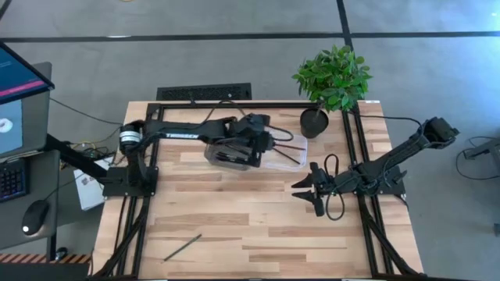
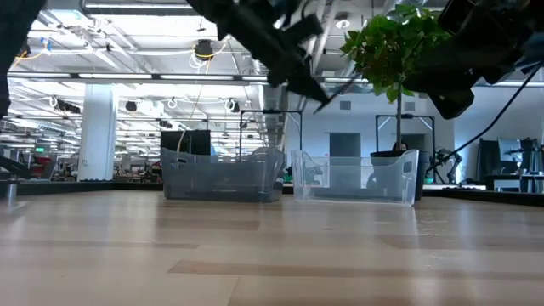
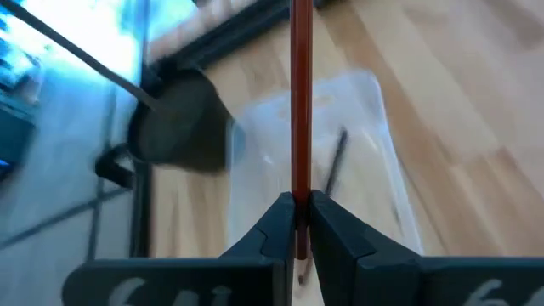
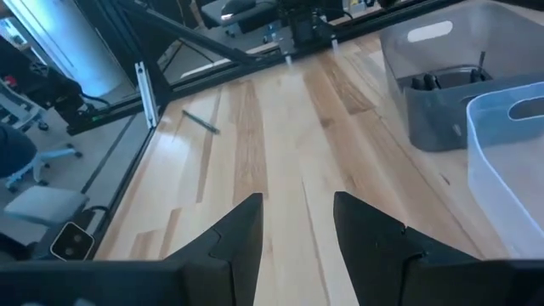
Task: Sort pens & pencils
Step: Put the brown colored pencil into the transparent bin
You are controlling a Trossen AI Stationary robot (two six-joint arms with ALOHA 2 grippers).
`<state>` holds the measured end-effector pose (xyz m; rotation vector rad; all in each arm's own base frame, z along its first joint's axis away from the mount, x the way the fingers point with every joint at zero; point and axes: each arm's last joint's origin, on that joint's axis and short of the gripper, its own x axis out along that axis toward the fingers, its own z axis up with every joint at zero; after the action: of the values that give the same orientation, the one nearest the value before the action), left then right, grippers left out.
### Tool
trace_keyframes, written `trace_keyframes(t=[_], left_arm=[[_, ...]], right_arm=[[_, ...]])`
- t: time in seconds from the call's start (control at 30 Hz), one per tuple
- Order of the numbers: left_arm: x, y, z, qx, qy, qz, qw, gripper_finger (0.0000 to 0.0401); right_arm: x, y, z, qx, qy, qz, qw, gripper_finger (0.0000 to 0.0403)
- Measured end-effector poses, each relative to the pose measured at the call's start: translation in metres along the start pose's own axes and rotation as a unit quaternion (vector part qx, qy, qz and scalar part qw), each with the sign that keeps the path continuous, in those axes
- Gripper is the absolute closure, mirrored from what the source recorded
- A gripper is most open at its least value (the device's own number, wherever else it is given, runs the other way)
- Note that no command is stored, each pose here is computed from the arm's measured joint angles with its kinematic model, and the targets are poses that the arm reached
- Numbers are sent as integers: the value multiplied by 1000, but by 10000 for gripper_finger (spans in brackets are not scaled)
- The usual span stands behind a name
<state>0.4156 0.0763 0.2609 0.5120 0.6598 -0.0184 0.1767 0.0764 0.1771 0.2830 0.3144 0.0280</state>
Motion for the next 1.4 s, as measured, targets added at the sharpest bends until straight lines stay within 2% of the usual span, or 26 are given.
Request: trace_keyframes(t=[0.33, 0.57, 0.9, 1.27, 1.4], left_arm=[[39, 0, -12, 46, 123, -70, 989, 383], [52, -7, -26, 72, 186, -69, 978, 383], [63, -11, -34, 70, 200, -74, 975, 383], [67, -10, -37, 56, 227, -30, 972, 374], [67, -10, -37, 70, 233, -26, 970, 370]], right_arm=[[-2, 4, -3, 20, 8, 9, 1000, 233], [-4, 9, -4, 26, 8, 25, 999, 232], [-4, 10, -3, 34, 4, 28, 999, 234], [-4, 10, -3, 33, 6, 27, 999, 234], [-4, 10, -3, 33, 5, 27, 999, 233]])
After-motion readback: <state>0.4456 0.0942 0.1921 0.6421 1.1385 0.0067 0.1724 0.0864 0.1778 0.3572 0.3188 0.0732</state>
